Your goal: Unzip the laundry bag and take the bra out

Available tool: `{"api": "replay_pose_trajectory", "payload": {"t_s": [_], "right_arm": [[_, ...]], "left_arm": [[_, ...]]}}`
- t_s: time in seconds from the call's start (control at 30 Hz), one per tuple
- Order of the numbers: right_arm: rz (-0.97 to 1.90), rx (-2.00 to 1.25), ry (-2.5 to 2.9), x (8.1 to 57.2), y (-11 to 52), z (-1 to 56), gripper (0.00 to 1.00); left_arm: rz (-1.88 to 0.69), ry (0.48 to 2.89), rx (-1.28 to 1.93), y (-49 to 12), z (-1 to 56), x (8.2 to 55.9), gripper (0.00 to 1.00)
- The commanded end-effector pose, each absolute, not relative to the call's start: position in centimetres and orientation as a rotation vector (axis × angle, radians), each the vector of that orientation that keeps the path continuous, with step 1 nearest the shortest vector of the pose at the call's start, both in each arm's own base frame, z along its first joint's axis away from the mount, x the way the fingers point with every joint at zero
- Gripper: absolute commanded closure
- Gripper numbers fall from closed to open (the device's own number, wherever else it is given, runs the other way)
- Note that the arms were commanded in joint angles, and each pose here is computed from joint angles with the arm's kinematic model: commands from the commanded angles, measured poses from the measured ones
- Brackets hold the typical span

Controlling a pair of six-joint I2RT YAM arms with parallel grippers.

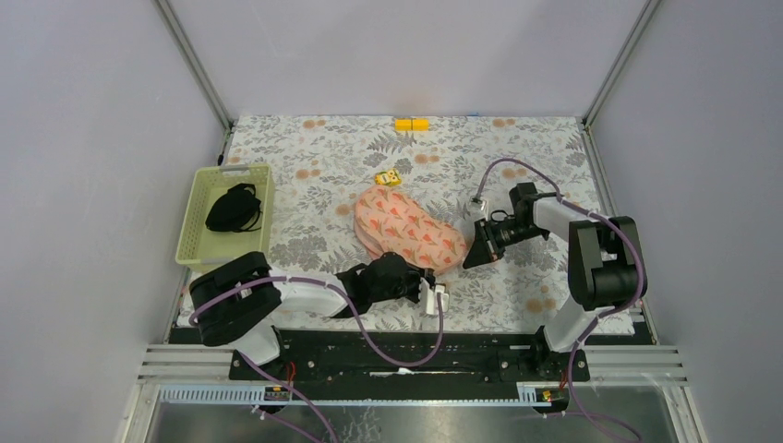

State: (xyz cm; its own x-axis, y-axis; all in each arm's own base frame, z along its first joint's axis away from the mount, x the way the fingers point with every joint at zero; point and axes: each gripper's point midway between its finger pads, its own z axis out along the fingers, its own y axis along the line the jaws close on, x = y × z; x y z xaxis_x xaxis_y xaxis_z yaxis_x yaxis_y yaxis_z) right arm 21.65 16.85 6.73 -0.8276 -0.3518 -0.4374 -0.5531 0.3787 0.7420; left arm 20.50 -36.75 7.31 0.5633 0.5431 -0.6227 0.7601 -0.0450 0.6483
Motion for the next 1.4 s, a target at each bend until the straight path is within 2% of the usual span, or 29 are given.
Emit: {"api": "replay_pose_trajectory", "payload": {"t_s": [0.0,0.33,0.43,0.47,0.53,0.57,0.67,0.87,1.07,1.2,1.37], "right_arm": [[1.377,-0.801,2.445,23.2,15.1,6.8,1.00],[1.430,-0.756,2.454,23.0,15.6,7.1,1.00],[1.459,-0.802,2.442,22.4,16.2,7.4,1.00],[1.462,-0.823,2.439,22.2,16.5,7.4,1.00],[1.470,-0.853,2.432,21.8,17.1,7.6,1.00],[1.480,-0.861,2.430,21.6,17.3,7.7,1.00],[1.505,-0.880,2.420,21.3,18.1,8.0,1.00],[1.527,-0.906,2.397,20.6,19.3,8.5,1.00],[1.527,-0.933,2.373,20.2,19.8,9.2,1.00],[1.523,-0.952,2.374,19.9,20.0,9.2,1.00],[1.507,-0.963,2.381,19.9,19.9,9.0,1.00]], "left_arm": [[-0.217,1.078,1.715,-35.7,7.7,20.9,1.00],[-0.170,1.082,1.738,-33.3,7.0,21.6,1.00],[-0.179,1.091,1.722,-33.3,7.3,21.6,0.82],[-0.191,1.091,1.709,-33.4,7.7,21.5,0.73],[-0.249,1.082,1.686,-34.0,8.9,20.9,0.47],[-0.279,1.072,1.675,-34.6,9.8,20.4,0.40],[-0.342,1.061,1.659,-36.0,11.5,19.2,0.33],[-0.428,1.102,1.623,-38.5,12.4,18.1,0.31],[-0.379,1.160,1.599,-39.3,11.0,19.5,0.32],[-0.345,1.181,1.609,-39.2,9.9,20.0,0.38],[-0.295,1.203,1.632,-38.7,8.8,20.5,0.55]]}}
